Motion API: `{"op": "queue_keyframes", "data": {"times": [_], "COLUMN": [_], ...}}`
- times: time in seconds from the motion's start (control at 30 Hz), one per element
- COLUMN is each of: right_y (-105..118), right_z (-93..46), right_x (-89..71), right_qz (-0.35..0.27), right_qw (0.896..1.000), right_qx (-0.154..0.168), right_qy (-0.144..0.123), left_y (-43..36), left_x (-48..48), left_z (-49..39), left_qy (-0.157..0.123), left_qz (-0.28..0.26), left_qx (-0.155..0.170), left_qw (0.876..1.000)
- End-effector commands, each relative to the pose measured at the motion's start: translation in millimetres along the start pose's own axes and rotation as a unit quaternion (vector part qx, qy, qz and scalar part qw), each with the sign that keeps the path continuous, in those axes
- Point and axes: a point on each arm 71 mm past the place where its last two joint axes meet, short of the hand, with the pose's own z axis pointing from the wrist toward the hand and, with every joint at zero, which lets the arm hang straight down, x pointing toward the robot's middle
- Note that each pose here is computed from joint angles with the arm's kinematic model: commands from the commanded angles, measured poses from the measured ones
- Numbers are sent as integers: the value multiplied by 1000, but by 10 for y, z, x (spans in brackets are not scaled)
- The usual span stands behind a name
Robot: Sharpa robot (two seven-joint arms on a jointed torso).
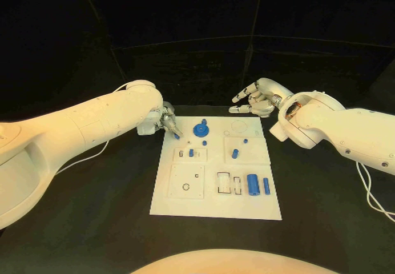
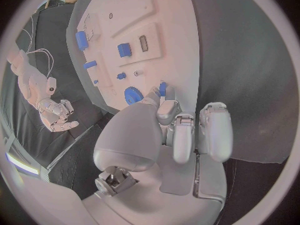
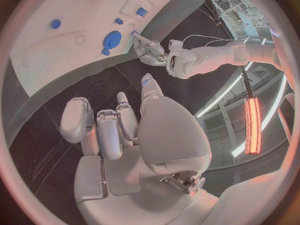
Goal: Assemble the parts on the task board
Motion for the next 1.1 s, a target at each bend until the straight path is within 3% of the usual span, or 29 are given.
{"op": "queue_keyframes", "data": {"times": [0.03, 0.3, 0.67, 0.9, 1.1], "right_y": [17, 2, -24, -37, -43], "right_z": [4, 1, 0, 4, 6], "right_x": [-3, -15, -32, -38, -41], "right_qz": [-1, -2, -3, -3, -4], "right_qw": [1000, 1000, 1000, 1000, 1000], "right_qx": [-5, -3, 0, 1, 2], "right_qy": [2, 0, -1, -1, -1], "left_y": [-6, 57, 108, 96, 123], "left_x": [3, -18, 17, 161, 345], "left_z": [-3, -75, -313, -465, -521], "left_qy": [-6, -29, -48, -54, -51], "left_qz": [-1, -39, -81, -88, -82], "left_qx": [9, 28, 56, 73, 78], "left_qw": [1000, 998, 994, 992, 992]}}
